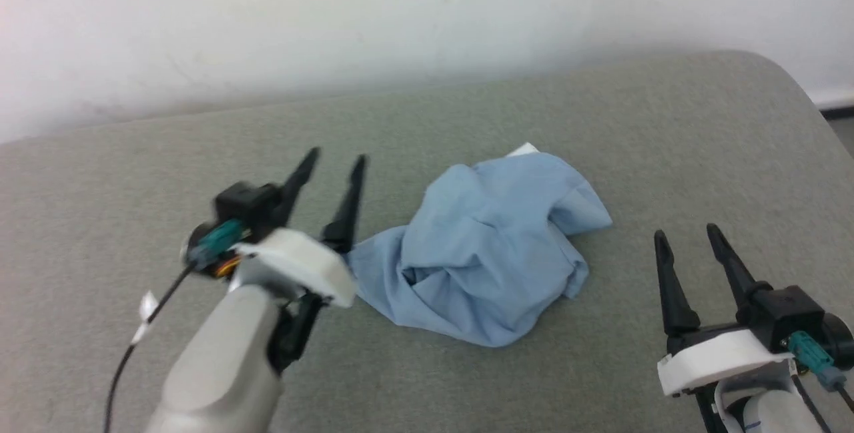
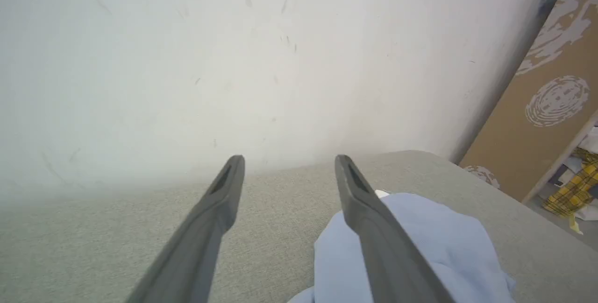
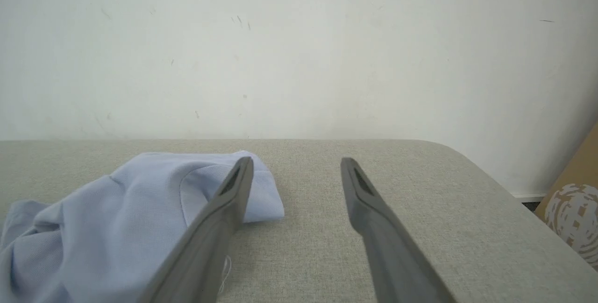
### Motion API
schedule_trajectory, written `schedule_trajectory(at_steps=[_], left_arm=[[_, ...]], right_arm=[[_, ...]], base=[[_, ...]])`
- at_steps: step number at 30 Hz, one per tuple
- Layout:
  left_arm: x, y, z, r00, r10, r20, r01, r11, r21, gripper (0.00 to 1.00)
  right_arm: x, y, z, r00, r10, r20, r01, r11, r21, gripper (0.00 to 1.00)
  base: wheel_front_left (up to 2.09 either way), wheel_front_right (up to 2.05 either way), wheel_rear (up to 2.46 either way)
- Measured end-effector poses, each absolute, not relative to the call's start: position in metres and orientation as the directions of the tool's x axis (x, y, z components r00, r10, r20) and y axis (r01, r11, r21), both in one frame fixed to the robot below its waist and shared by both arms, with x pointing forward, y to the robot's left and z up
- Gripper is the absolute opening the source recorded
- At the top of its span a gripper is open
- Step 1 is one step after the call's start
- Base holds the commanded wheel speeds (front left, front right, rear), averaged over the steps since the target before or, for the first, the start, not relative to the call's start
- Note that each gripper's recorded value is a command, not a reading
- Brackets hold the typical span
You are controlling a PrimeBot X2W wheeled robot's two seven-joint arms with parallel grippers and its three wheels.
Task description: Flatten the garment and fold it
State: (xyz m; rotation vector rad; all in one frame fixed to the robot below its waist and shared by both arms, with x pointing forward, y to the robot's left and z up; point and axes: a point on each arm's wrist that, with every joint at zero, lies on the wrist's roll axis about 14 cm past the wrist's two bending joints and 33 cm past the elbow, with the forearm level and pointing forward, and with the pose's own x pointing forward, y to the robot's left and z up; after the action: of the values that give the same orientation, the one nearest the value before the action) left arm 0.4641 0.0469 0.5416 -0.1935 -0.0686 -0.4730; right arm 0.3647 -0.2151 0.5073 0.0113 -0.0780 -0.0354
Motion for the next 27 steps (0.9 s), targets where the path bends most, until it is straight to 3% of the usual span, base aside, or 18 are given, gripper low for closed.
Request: schedule_trajectory(at_steps=[5,11,17,27], left_arm=[[0.442,0.116,0.547,0.954,-0.263,0.141,0.286,0.941,-0.180,1.00],[0.399,0.159,0.540,0.982,-0.121,0.144,0.149,0.968,-0.200,1.00],[0.360,0.164,0.513,0.994,-0.082,0.078,0.095,0.980,-0.175,1.00],[0.349,0.166,0.512,0.995,-0.035,0.089,0.051,0.982,-0.182,1.00]], right_arm=[[0.367,-0.200,0.510,0.996,0.011,0.089,-0.012,1.000,0.010,1.00],[0.371,-0.185,0.518,0.992,0.056,0.113,-0.057,0.998,0.010,1.00],[0.368,-0.177,0.518,0.990,0.078,0.113,-0.080,0.997,0.013,1.00],[0.372,-0.166,0.509,0.990,0.114,0.078,-0.115,0.993,0.007,1.00]], base=[[0.00,0.00,0.00],[0.00,0.00,0.00],[0.00,0.00,0.00],[0.00,0.00,0.00]])
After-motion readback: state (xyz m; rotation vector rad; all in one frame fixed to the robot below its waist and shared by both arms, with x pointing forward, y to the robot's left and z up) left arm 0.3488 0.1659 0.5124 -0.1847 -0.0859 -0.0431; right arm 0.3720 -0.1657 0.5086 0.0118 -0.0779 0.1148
